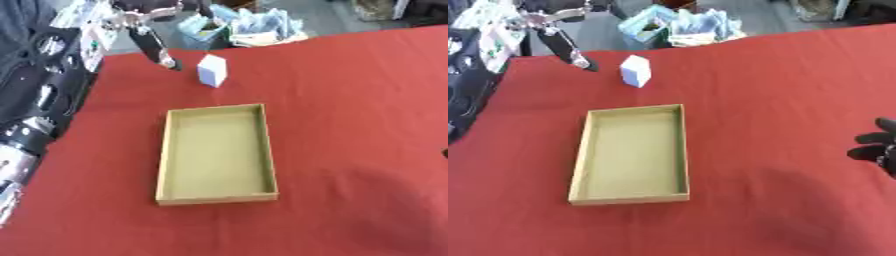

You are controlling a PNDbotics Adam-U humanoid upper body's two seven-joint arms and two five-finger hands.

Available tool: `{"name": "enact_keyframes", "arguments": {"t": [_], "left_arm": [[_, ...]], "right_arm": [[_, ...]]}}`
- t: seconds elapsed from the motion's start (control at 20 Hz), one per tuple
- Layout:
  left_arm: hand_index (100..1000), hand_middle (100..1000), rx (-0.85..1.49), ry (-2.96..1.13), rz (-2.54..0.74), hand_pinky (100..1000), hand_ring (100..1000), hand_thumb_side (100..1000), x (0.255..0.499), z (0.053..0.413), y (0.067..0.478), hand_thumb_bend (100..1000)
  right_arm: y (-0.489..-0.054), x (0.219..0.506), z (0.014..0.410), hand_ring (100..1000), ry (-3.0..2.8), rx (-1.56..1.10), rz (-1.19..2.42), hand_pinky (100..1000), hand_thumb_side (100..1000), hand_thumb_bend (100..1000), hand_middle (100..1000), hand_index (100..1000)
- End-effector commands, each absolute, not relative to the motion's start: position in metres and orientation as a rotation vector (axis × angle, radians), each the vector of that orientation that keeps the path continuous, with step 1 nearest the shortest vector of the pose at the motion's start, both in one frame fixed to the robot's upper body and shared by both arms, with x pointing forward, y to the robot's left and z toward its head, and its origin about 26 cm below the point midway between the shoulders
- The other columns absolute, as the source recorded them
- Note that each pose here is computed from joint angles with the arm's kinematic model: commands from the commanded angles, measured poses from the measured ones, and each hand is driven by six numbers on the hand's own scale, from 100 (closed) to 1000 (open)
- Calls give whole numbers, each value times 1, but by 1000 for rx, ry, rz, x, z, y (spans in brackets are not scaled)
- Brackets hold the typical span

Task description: Pick up objects on the table and place them in the box.

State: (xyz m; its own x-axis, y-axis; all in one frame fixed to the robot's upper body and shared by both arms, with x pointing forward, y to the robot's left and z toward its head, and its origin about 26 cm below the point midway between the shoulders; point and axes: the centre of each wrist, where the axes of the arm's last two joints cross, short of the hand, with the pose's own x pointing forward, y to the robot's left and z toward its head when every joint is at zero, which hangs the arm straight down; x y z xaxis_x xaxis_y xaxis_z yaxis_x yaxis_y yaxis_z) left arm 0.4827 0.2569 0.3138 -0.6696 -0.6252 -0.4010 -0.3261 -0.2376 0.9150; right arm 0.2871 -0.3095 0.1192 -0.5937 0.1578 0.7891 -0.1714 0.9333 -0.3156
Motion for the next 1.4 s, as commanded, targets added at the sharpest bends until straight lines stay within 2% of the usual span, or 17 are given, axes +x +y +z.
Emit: {"name": "enact_keyframes", "arguments": {"t": [0.05,0.3,0.35,0.6,1.2,1.4], "left_arm": [[871,725,1214,-1803,-1986,800,767,159,481,331,261,665],[871,725,1219,-1802,-1987,800,767,159,481,331,261,665],[869,722,1218,-1800,-1987,798,766,134,482,330,261,638],[868,721,1239,-1757,-1969,797,766,101,484,328,266,611],[867,722,1268,-1601,-1940,808,780,100,494,314,281,593],[861,714,1271,-1597,-1911,801,774,100,496,311,285,561]], "right_arm": [[-312,288,128,655,-2176,6,485,730,739,100,679,901],[-312,289,128,655,-2177,5,486,730,739,100,679,901],[-312,288,128,655,-2176,5,486,730,742,100,679,901],[-312,290,132,655,-2187,0,497,730,743,100,678,901],[-309,293,136,655,-2207,8,515,730,743,100,678,902],[-308,294,136,656,-2209,15,519,730,743,100,678,902]]}}
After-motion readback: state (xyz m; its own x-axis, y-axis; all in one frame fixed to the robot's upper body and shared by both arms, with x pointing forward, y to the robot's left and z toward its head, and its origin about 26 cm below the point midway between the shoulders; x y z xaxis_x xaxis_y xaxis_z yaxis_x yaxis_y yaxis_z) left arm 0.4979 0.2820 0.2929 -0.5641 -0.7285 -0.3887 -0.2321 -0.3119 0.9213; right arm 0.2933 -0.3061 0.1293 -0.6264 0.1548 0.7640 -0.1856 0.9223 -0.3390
